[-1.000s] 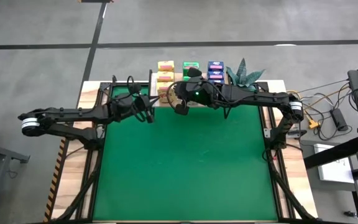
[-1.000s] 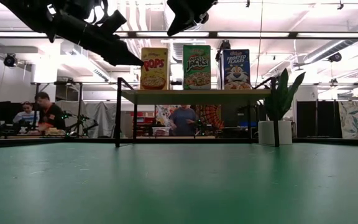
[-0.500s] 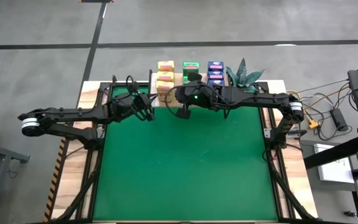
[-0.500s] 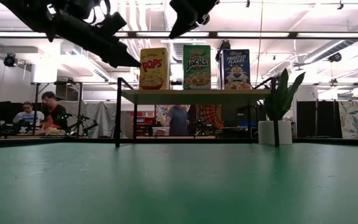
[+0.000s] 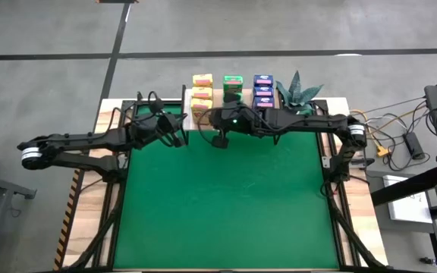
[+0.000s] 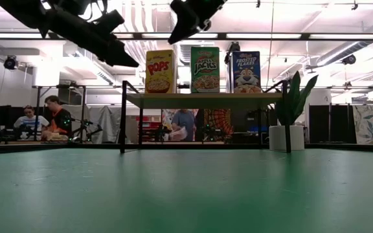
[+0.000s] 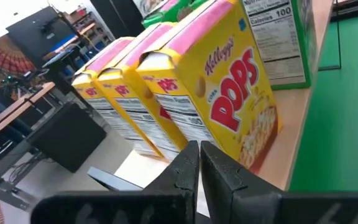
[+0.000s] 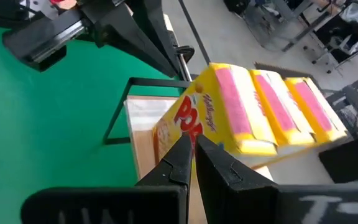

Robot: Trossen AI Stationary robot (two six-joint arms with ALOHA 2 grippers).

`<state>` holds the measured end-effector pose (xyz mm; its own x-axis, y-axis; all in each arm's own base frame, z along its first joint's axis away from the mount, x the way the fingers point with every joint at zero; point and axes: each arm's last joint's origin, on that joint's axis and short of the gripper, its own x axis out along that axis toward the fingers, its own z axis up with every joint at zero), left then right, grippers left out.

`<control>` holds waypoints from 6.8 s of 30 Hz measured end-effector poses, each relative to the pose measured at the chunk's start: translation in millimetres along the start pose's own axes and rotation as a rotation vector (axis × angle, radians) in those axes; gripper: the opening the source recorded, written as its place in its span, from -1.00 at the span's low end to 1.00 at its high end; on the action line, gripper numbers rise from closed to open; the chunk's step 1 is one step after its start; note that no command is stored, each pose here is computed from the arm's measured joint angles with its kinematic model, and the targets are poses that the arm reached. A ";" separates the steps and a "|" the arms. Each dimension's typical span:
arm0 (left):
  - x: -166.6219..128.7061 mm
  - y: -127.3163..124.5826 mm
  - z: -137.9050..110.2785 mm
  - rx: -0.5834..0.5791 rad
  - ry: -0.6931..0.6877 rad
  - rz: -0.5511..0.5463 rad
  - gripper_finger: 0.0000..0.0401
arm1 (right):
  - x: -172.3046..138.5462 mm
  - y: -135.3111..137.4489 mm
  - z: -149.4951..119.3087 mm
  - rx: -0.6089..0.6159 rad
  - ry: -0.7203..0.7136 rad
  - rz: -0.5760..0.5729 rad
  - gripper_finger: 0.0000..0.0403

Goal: Stack cereal on shelf
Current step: Put the yellow cereal box on the shelf aligned with the other yellow cereal boxes, then return to Home Position

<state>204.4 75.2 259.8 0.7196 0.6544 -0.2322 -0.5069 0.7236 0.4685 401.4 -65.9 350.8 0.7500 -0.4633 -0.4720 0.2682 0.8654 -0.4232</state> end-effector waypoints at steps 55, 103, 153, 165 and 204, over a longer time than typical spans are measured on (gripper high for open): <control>-6.5 -8.0 1.9 0.027 -0.070 -0.222 -1.00 | -43.3 25.0 0.0 -0.080 0.033 0.045 -0.94; -110.0 -12.2 -86.7 -0.259 -0.532 -0.492 -1.00 | -206.6 15.0 -251.9 0.193 -0.727 0.076 -0.94; -102.7 -13.4 -98.2 -0.335 -0.446 -0.305 -1.00 | -174.6 43.1 -306.3 0.342 -0.666 0.117 -0.94; -102.7 -13.4 -98.2 -0.335 -0.446 -0.305 -1.00 | -174.5 43.2 -306.4 0.360 -0.664 0.124 -0.94; -102.7 -13.4 -98.2 -0.335 -0.446 -0.305 -1.00 | -174.3 43.3 -306.6 0.360 -0.664 0.124 -0.94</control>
<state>90.7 19.8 193.7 0.9469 0.3062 0.0979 -0.3171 0.9396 0.1288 96.9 -6.1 177.7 0.9630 -0.2452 0.1119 0.2534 0.9651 -0.0660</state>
